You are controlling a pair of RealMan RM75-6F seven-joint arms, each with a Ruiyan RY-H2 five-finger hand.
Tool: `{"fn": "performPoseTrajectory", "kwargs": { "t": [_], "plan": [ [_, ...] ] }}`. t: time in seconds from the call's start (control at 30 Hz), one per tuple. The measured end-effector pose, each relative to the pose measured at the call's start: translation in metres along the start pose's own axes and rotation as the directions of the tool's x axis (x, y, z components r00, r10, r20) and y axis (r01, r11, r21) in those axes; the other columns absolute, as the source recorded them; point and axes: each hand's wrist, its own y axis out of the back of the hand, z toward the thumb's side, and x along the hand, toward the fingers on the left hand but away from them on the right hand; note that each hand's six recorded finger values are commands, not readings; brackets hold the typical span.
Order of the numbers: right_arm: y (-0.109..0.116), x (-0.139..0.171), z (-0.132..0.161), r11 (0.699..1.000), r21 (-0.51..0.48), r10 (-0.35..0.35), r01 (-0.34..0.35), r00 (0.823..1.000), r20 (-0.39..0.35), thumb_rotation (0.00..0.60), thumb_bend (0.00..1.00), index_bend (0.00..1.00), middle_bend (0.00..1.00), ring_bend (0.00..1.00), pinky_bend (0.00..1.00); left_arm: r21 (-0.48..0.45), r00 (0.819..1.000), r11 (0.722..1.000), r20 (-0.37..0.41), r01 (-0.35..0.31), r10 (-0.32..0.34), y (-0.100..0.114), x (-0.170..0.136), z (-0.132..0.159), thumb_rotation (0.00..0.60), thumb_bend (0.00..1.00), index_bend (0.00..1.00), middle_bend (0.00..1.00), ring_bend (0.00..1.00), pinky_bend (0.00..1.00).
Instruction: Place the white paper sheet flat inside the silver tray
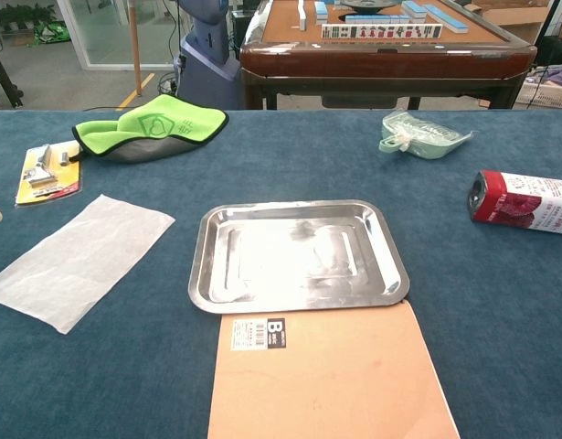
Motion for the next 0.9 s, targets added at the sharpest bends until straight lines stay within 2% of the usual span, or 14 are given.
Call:
{"fn": "performPoseTrajectory", "kwargs": {
  "t": [0.23, 0.53, 0.9],
  "plan": [
    [0.000, 0.003, -0.002, 1.000, 0.000, 0.002, -0.002, 1.000, 0.009, 0.600, 0.11, 0.17, 0.25, 0.14, 0.17, 0.042, 0.999, 0.999, 0.035, 0.015, -0.016, -0.017, 0.018, 0.002, 0.600, 0.25, 0.26, 0.22, 0.20, 0.17],
    [-0.001, 0.006, -0.005, 1.000, -0.002, 0.006, -0.006, 1.000, 0.020, 0.600, 0.11, 0.17, 0.25, 0.14, 0.17, 0.113, 0.995, 0.993, 0.090, 0.021, -0.031, -0.028, 0.028, 0.004, 0.600, 0.25, 0.25, 0.22, 0.18, 0.17],
    [-0.001, 0.007, -0.006, 1.000, -0.005, 0.005, -0.005, 1.000, 0.025, 0.600, 0.11, 0.17, 0.25, 0.14, 0.17, 0.132, 0.995, 0.990, 0.086, 0.041, -0.052, -0.032, 0.027, -0.002, 0.600, 0.25, 0.23, 0.22, 0.18, 0.17]
  ]
}}
